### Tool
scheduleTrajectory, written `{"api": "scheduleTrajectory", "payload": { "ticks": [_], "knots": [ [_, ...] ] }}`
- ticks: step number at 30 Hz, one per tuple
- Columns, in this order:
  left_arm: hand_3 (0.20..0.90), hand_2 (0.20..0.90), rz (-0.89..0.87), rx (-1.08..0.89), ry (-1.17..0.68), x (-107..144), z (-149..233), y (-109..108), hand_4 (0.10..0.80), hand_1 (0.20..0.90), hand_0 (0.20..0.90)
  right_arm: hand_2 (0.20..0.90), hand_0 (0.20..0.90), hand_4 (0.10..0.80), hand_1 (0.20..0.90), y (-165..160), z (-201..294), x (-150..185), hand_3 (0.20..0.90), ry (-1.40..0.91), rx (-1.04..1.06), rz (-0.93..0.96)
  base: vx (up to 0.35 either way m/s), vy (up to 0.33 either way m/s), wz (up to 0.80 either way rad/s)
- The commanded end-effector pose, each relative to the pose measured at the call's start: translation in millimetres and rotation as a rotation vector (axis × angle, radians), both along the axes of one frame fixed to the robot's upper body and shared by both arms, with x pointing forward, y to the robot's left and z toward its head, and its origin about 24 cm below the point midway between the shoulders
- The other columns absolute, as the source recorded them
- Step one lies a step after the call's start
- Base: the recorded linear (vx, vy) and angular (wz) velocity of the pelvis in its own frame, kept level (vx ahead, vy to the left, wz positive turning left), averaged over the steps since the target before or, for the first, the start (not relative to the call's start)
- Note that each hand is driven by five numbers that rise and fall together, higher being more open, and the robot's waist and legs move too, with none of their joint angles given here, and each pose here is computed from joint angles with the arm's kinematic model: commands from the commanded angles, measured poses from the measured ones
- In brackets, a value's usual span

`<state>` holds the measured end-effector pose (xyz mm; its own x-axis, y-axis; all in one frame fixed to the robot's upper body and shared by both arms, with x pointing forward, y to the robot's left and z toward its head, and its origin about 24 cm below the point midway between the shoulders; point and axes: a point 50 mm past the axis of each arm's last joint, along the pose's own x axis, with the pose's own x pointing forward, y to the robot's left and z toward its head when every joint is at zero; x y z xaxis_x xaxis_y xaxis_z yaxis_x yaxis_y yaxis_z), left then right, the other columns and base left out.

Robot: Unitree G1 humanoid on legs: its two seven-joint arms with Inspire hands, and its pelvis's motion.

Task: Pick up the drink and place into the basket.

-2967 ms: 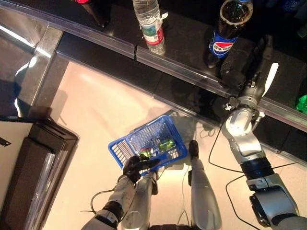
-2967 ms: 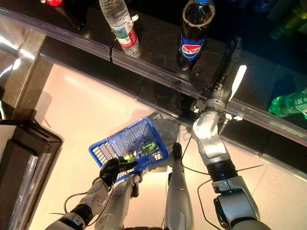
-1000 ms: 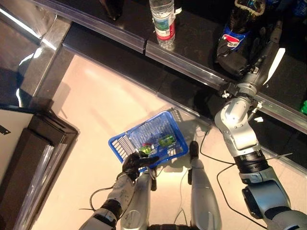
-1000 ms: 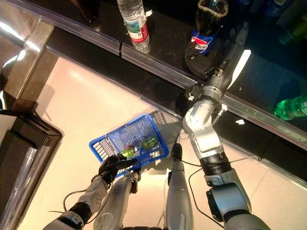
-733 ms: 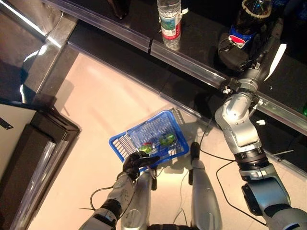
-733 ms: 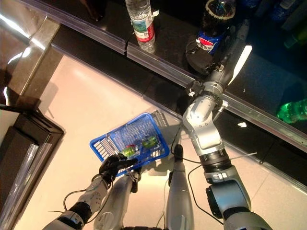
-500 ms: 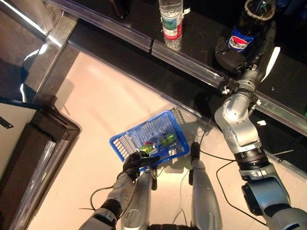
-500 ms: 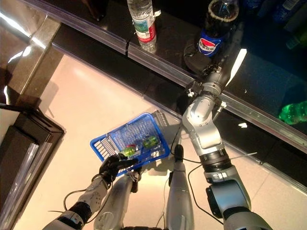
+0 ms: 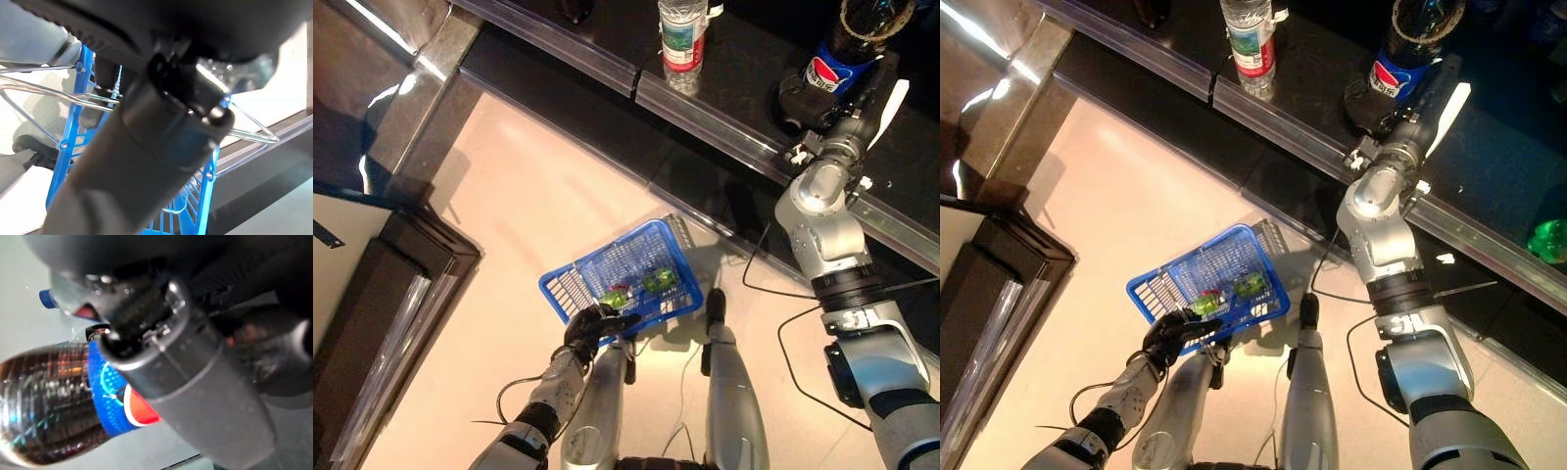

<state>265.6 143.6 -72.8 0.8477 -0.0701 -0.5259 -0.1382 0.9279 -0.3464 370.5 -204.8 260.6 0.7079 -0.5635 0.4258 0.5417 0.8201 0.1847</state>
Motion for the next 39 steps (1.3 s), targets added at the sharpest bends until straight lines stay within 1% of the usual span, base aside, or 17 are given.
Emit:
{"api": "scheduleTrajectory", "payload": {
  "ticks": [1,5,6,8,19,28,36,39],
  "knots": [
    [0.2,0.3,0.017,0.055,0.202,-57.9,-38.1,33.4,0.1,0.3,0.3,0.9,0.9,0.8,0.9,5.2,89.4,-27.4,0.9,-0.348,-0.109,0.027,0.019,-0.003,0.03],
    [0.2,0.3,0.017,0.05,0.202,-58.9,-37.9,34.7,0.1,0.3,0.3,0.9,0.9,0.8,0.9,3.9,96.4,-29.5,0.9,-0.369,-0.113,0.023,0.0,0.0,0.0],
    [0.2,0.3,0.019,0.049,0.199,-58.2,-37.5,34.9,0.1,0.3,0.3,0.733,0.733,0.605,0.733,3.8,97.4,-30.1,0.705,-0.374,-0.112,0.023,0.0,0.0,0.0],
    [0.2,0.3,0.018,0.047,0.198,-58.9,-37.5,35.3,0.1,0.3,0.3,0.3,0.3,0.1,0.3,3.3,98.4,-31.3,0.2,-0.382,-0.105,0.023,0.0,0.0,0.0],
    [0.2,0.3,0.023,0.056,0.149,-54.6,-32.7,37.1,0.1,0.3,0.3,0.3,0.3,0.1,0.3,-0.4,94.8,-31.7,0.2,-0.395,-0.07,0.025,0.0,0.0,0.0],
    [0.2,0.3,0.076,0.034,0.072,-47.6,-24.1,43.1,0.1,0.3,0.3,0.3,0.3,0.1,0.3,-2.6,91.2,-40.6,0.2,-0.457,-0.082,0.031,-0.031,0.01,0.0],
    [0.2,0.3,0.178,-0.074,-0.096,-33.2,-0.5,48.8,0.1,0.3,0.3,0.3,0.3,0.1,0.3,6.9,78.7,-66.6,0.2,-0.525,-0.178,0.128,-0.041,0.036,-0.01],
    [0.2,0.3,0.209,-0.135,-0.175,-28.8,11.5,50.9,0.1,0.3,0.3,0.3,0.3,0.1,0.3,16.7,60.9,-77.8,0.2,-0.531,-0.229,0.228,-0.032,0.035,-0.03]
  ]
}}
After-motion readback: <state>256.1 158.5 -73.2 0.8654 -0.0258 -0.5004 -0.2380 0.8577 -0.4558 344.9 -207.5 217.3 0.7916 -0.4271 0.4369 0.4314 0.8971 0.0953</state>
